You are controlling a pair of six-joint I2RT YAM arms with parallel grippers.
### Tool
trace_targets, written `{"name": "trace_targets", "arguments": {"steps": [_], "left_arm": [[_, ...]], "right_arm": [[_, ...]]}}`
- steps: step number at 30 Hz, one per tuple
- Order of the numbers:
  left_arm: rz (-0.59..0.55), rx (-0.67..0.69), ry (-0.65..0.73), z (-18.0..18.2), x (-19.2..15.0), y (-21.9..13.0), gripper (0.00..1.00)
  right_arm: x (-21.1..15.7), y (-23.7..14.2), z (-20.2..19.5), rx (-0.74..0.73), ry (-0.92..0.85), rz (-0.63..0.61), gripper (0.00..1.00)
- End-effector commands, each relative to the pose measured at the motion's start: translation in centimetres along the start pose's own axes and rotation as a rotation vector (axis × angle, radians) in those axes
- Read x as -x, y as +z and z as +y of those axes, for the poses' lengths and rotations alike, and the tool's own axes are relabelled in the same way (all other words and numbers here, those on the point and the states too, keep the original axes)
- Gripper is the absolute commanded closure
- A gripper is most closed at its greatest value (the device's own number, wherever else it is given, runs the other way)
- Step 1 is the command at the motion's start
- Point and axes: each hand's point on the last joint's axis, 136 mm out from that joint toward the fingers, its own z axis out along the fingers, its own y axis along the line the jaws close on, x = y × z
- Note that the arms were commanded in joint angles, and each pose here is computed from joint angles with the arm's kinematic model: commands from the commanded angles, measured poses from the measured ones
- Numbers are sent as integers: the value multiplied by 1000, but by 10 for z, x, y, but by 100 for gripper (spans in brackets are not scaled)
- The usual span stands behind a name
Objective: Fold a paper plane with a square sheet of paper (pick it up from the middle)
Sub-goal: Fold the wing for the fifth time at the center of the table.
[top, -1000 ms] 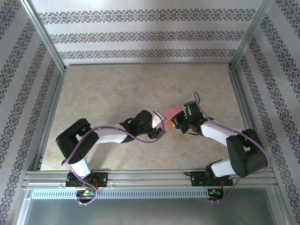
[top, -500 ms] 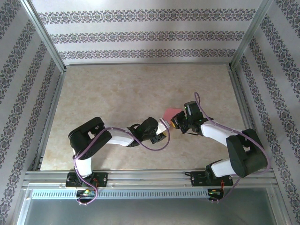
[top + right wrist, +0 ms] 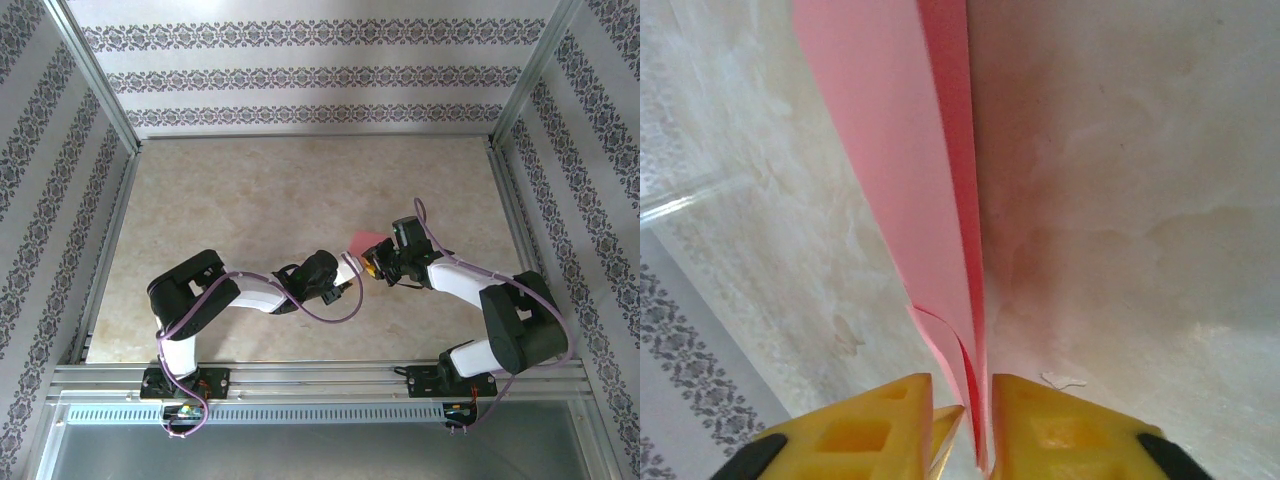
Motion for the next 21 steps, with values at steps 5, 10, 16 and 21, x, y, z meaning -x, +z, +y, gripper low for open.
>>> {"name": "trace_targets", "arguments": {"steps": [5, 10, 16, 21], "left_arm": [[-19, -29, 29, -11, 2, 5, 78], [-28, -39, 15, -13, 2, 4, 81], [-35, -49, 7, -15, 2, 2, 82], [-24, -68, 21, -18, -1, 1, 80]], "right_arm": [[5, 5, -9, -46, -18, 0, 69], [7, 11, -15, -75, -42, 9, 70], [10, 13, -7, -61, -74, 14, 72], [12, 12, -5, -59, -75, 20, 76]]}}
